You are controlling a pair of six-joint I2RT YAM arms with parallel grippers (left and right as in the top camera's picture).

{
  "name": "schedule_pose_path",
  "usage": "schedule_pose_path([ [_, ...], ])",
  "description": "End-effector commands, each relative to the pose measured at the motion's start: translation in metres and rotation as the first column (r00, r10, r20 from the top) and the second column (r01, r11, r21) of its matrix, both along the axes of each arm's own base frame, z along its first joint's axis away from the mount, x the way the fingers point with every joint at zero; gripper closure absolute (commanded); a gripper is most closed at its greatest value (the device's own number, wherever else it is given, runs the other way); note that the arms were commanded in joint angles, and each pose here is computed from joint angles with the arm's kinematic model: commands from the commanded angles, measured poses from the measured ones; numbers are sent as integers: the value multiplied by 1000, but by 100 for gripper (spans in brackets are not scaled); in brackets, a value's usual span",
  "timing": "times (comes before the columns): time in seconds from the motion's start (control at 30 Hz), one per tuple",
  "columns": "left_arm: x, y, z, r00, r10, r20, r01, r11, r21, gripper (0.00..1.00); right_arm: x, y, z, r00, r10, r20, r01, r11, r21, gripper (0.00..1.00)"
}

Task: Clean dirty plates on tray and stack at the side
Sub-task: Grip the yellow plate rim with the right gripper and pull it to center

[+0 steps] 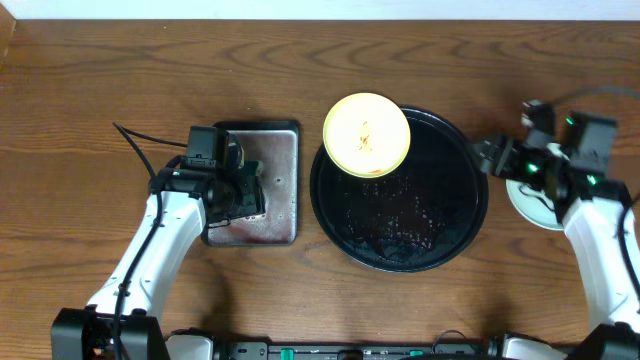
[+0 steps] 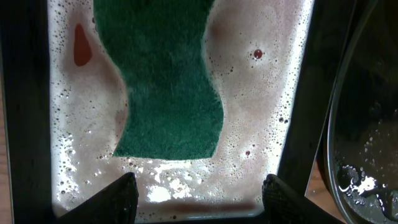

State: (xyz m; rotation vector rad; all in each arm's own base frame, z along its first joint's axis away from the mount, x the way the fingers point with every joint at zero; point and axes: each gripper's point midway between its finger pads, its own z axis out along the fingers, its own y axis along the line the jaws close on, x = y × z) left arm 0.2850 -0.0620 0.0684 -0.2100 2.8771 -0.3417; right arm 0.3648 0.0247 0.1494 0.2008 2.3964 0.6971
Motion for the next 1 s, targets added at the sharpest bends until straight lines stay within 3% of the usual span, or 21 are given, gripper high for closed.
schedule_pose_path([
  [0.0, -2, 0, -2, 1000, 6, -9, -6, 1000, -9, 35, 24, 20, 16, 984, 176, 20, -167, 960, -226, 20],
  [0.03, -2, 0, -2, 1000, 6, -9, -6, 1000, -9, 35, 27, 26, 15, 977, 211, -6, -206, 946, -250, 15],
  [0.07, -2, 0, -2, 1000, 6, -10, -6, 1000, -9, 35, 31, 33, 13, 970, 241, -26, -239, 937, -256, 3],
  [0.3, -2, 0, -2, 1000, 6, -10, -6, 1000, -9, 35, 66, 87, -15, 918, 396, -1, -389, 900, -199, 1],
  [0.53, -2, 0, -2, 1000, 6, -10, -6, 1000, -9, 35, 100, 95, -76, 964, 258, -69, -266, 954, -138, 28],
  [0.83, -2, 0, -2, 1000, 6, -10, -6, 1000, -9, 36, 95, 117, -140, 943, 290, -166, -311, 943, -116, 58],
  [0.97, -2, 0, -2, 1000, 6, -10, -6, 1000, -9, 35, 96, 117, -138, 944, 286, -163, -307, 944, -121, 97],
])
